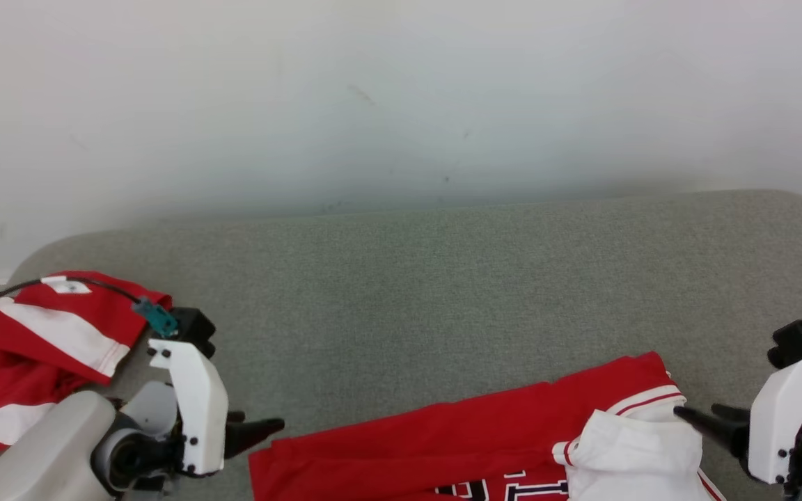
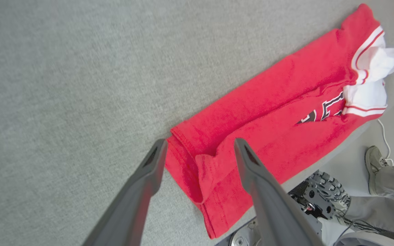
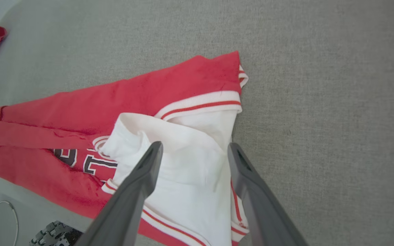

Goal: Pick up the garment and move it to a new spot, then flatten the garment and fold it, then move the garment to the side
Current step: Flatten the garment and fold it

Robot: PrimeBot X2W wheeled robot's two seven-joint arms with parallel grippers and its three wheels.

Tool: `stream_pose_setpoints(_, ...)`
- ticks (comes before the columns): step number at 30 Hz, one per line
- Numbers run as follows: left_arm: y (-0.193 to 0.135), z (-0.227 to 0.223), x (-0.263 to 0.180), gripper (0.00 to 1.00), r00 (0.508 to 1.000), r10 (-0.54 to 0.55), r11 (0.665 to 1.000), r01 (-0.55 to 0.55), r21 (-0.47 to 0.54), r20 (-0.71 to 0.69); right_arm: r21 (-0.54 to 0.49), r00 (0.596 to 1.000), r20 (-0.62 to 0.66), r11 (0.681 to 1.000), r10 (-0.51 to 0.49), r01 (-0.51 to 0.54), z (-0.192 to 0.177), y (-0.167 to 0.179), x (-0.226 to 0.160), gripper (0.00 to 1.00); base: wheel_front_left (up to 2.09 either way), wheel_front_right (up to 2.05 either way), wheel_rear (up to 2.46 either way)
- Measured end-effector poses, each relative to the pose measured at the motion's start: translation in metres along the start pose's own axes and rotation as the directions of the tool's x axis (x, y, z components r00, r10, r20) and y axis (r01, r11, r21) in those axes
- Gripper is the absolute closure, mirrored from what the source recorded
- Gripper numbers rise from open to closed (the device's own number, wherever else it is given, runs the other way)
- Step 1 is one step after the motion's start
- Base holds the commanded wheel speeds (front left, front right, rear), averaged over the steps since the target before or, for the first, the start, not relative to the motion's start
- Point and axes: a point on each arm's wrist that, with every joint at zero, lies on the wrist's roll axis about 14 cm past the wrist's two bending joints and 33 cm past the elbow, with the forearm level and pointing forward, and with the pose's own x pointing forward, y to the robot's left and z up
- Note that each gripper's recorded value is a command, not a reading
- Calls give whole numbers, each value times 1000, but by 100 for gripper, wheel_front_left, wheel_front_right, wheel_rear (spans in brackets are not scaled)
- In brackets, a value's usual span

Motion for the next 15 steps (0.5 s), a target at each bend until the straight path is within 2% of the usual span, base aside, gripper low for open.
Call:
stream_pose_setpoints(4, 4, 36, -17, 0, 978, 29, 999, -36, 30, 206, -28, 976, 218, 1000, 1, 5, 40, 1, -16, 0, 0, 0, 0)
stream_pose_setpoints(7, 8, 60, -30, 0, 929, 63, 995, -85, 45, 364, -49, 918, 396, 999, 6, 14, 67, 5, -30, 0, 0, 0, 0)
stream_pose_setpoints(9, 8, 74, -40, 0, 874, 80, 992, -117, 47, 479, -70, 842, 539, 997, 4, 40, 90, 6, -44, 0, 0, 0, 0)
stream_pose_setpoints(11, 10, 89, -54, 0, 793, 99, 992, -129, 7, 602, -83, 748, 663, 995, 13, 56, 111, 10, -59, 0, 0, 0, 0)
stream_pose_setpoints(15, 15, 95, -70, 0, 678, 149, 977, -212, -3, 719, -64, 595, 804, 996, 13, 65, 126, 16, -78, 0, 0, 0, 0)
